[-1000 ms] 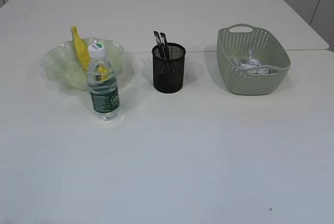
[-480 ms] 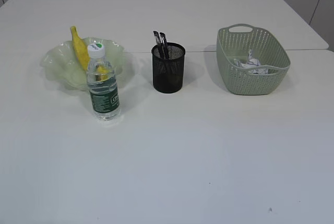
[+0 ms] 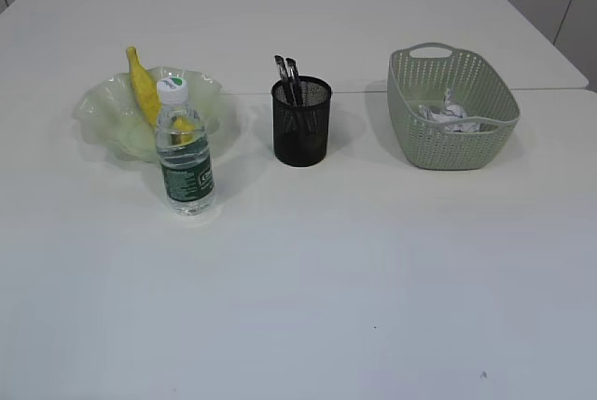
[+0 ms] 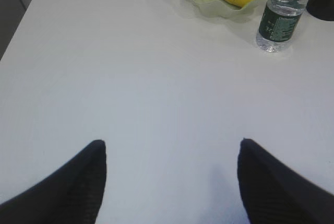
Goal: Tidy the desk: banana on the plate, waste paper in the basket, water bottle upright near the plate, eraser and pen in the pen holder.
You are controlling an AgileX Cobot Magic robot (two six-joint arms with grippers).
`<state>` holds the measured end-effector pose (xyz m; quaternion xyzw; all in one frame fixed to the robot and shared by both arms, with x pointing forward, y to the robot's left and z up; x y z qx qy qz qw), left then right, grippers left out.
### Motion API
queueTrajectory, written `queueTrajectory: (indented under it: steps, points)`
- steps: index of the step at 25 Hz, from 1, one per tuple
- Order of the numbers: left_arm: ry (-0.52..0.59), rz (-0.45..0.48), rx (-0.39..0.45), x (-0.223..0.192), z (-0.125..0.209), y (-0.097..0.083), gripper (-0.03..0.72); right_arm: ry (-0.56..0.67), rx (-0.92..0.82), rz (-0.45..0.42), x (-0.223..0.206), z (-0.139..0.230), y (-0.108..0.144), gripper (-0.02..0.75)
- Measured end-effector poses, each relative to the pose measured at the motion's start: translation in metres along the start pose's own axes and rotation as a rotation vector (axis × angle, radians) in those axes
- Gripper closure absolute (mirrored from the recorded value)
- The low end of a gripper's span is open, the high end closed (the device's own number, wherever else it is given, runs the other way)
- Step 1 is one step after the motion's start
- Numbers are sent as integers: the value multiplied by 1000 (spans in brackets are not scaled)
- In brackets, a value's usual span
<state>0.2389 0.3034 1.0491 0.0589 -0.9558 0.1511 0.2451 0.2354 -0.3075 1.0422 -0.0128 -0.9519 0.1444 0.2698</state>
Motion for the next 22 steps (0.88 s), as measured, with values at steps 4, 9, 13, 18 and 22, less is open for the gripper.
queueTrajectory:
  steps: [4, 9, 13, 18, 22]
  points:
    - [0, 0, 0, 0, 0, 0, 143, 0, 0, 1, 0, 0, 0, 277]
    - [0, 0, 0, 0, 0, 0, 165, 0, 3, 2, 0, 0, 0, 277]
    - [0, 0, -9, 0, 0, 0, 168, 0, 4, 3, 0, 0, -1, 277]
    - [0, 0, -17, 0, 0, 0, 169, 0, 4, 3, 0, 0, -1, 277]
    - [0, 0, -21, 0, 0, 0, 169, 1, 5, 4, 0, 0, -1, 277]
Point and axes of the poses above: a point on each arm's last joint axis where the gripper is mounted, x pointing back along that axis away from the gripper, y along the wrist's bending axis when the last joint is at zero, z = x × y, the point moved 1 cm from there along -x, pointing out along that axis toward the gripper, and after that the axes turned 15 degrees about x, right-handed, at the moved point
